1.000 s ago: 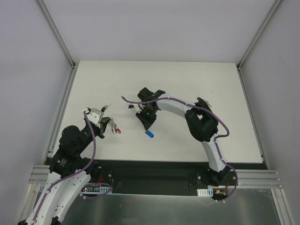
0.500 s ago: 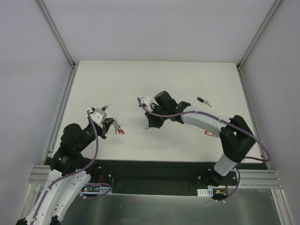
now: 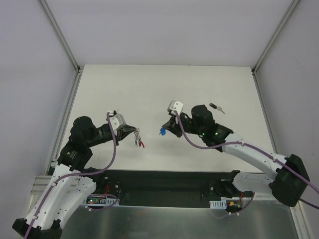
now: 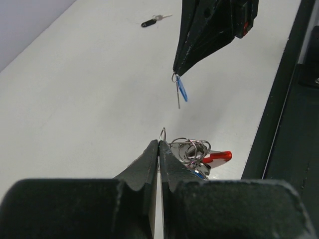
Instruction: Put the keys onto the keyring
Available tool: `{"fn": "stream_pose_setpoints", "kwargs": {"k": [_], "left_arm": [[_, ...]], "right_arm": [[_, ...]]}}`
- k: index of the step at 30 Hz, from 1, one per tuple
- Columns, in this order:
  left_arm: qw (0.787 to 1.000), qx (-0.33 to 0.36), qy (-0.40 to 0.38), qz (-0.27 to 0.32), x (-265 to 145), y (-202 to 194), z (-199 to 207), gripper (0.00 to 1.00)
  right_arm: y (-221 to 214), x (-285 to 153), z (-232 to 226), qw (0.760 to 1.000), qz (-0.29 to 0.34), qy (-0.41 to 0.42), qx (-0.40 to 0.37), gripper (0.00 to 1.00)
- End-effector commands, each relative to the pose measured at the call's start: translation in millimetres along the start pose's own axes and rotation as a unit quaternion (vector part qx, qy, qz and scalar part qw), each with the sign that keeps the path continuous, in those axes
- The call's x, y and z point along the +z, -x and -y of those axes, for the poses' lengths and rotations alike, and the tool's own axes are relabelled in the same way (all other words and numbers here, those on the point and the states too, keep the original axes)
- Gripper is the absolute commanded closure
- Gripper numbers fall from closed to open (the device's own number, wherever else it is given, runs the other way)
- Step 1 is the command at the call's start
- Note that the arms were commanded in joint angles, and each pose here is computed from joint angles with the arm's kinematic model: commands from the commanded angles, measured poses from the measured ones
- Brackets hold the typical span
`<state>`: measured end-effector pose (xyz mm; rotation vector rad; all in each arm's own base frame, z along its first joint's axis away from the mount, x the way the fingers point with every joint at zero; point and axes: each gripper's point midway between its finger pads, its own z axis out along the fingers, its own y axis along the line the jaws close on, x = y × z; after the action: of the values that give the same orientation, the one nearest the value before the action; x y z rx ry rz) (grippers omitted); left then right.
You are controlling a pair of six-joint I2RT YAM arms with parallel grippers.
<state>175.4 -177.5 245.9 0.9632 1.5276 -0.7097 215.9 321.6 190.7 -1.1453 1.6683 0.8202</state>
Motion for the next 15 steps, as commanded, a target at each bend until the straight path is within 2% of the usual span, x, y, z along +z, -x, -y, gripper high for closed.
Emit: {"fn": "stream_pose_setpoints", "kwargs": {"k": [1,5,10,11,15], "left_arm": [[0.987,0.103,-0.087,0.084,0.5,73.0,16.2,1.00],[0.983,0.104,-0.127,0.084,16.1,86.6,14.6,1.00],[0.976,0.117,-0.156,0.092,28.3,99.5,19.3,1.00],[0.977,0.117,-0.154,0.092,30.4,99.1,17.6,1.00],[0.985,0.100,-0.119,0.080,32.2,80.8,10.2,1.00]], "right_arm": [[64.5,-34.8,-2.6,0.993,0.110,-0.026,-0.042,0.99],[84.5,-65.9,-1.9,0.985,0.151,-0.058,-0.062,0.99],[87.6,-83.8,-4.0,0.982,0.163,-0.072,-0.060,0.99],[85.2,-83.5,-1.6,0.983,0.157,-0.079,-0.055,0.99],[43.6,-70.5,10.3,0.992,0.072,-0.103,-0.010,0.99]]}}
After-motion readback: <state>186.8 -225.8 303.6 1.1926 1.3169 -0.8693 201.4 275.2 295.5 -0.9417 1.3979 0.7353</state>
